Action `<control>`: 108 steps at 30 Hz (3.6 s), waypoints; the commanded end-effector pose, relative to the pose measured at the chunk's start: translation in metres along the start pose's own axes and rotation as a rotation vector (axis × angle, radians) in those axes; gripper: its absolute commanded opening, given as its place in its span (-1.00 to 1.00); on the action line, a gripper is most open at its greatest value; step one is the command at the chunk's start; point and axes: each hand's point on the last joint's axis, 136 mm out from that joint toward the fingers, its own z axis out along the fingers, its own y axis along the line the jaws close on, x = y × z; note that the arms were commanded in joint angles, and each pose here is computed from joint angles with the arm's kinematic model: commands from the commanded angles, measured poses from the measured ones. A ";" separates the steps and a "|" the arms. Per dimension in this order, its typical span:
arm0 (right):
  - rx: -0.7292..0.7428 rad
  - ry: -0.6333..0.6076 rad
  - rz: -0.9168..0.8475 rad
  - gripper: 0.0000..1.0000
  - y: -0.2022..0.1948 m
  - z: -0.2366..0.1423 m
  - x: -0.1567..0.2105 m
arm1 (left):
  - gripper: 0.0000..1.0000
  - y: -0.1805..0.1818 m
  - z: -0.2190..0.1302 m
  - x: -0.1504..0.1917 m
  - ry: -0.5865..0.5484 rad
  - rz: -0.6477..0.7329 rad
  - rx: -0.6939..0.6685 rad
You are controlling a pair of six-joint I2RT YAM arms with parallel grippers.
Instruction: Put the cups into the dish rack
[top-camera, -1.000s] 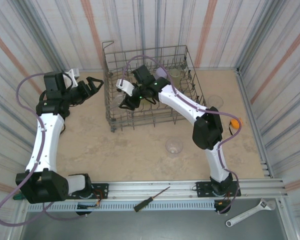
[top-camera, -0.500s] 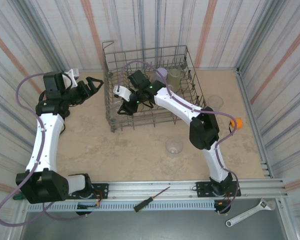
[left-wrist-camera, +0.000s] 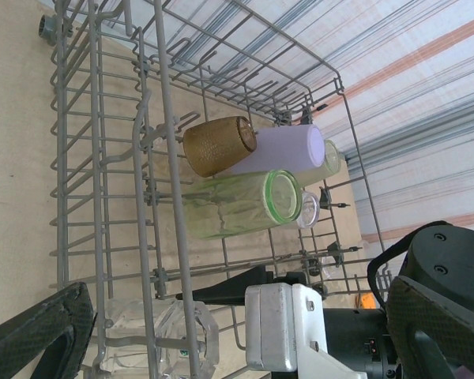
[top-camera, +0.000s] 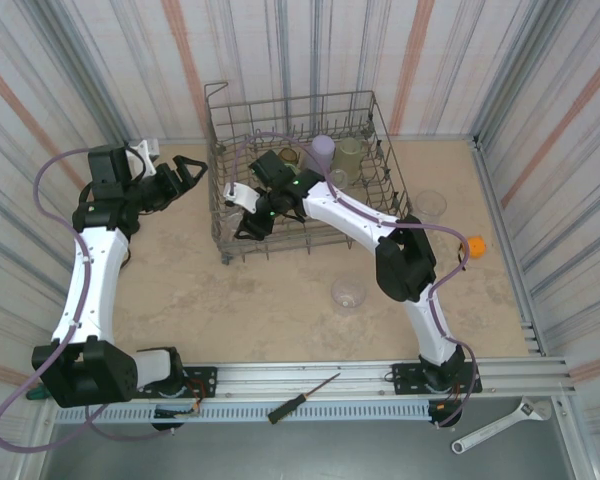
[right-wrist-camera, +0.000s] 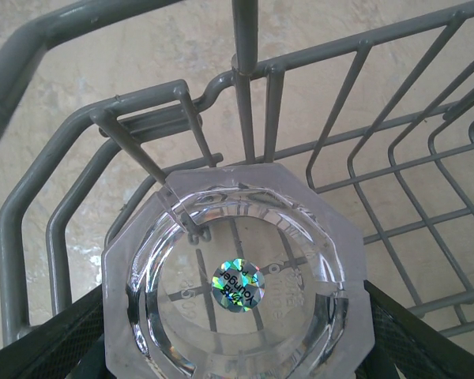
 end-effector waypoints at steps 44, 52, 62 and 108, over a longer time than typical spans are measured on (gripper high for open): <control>0.279 -0.153 0.197 0.98 -0.009 -0.107 -0.008 | 0.97 -0.027 -0.059 -0.004 -0.167 0.123 -0.040; 0.286 -0.222 0.326 0.98 -0.005 -0.139 0.000 | 0.97 -0.048 -0.053 0.017 -0.122 0.163 -0.063; 0.355 -0.310 0.500 0.98 -0.006 -0.193 0.017 | 0.97 -0.089 -0.035 0.056 -0.040 0.308 -0.042; 0.689 -0.455 0.931 0.98 0.018 -0.317 0.179 | 0.61 -0.139 0.078 0.302 0.554 0.602 -0.027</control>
